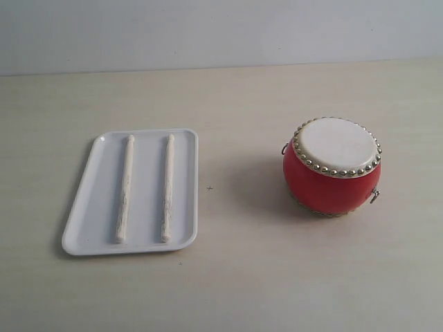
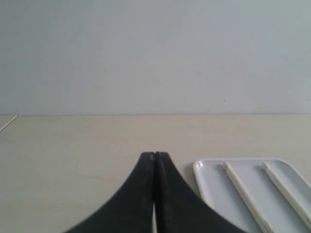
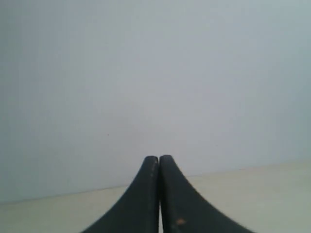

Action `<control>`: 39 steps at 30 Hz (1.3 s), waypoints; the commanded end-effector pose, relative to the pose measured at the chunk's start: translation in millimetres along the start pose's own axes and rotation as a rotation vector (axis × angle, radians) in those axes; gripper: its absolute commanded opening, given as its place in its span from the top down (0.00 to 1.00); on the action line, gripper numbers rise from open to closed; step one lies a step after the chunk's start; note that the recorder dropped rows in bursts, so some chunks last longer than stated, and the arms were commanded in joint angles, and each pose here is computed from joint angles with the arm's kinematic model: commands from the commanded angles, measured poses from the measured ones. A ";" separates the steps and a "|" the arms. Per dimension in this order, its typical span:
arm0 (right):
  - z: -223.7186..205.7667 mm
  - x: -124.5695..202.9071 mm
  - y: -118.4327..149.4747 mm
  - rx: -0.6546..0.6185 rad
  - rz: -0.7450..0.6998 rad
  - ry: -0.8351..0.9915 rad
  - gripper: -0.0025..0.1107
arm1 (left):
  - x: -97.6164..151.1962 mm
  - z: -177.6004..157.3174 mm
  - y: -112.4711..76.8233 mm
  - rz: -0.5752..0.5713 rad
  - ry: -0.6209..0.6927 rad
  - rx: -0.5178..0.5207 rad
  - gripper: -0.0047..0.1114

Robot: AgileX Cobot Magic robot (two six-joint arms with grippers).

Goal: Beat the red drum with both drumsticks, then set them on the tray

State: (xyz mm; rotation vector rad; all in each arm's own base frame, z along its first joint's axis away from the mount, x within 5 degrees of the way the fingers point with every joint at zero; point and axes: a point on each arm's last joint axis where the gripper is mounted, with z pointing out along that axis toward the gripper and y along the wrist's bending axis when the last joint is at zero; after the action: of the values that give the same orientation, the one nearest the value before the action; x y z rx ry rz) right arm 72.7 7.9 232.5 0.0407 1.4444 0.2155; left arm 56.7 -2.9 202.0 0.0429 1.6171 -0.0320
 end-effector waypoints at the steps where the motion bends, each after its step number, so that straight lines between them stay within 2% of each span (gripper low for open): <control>1: -10.6 5.5 -4.9 0.056 -0.007 -0.065 0.98 | 0.5 -0.4 0.1 -0.004 -0.006 -0.002 0.96; 11: -20.9 26.9 -11.2 0.128 -0.055 0.152 0.98 | 0.7 -0.4 0.1 -0.004 -0.004 -0.001 0.96; 39: -21.2 28.6 -11.6 0.131 -0.057 0.171 0.98 | 0.7 -0.4 0.1 -0.004 -0.004 -0.001 0.96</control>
State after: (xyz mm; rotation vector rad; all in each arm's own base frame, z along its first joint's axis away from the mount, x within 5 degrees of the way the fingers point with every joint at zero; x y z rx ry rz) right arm 56.6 -0.5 201.5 0.0953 1.6274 0.0904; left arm 56.7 -2.9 202.0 0.0429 1.6171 -0.0320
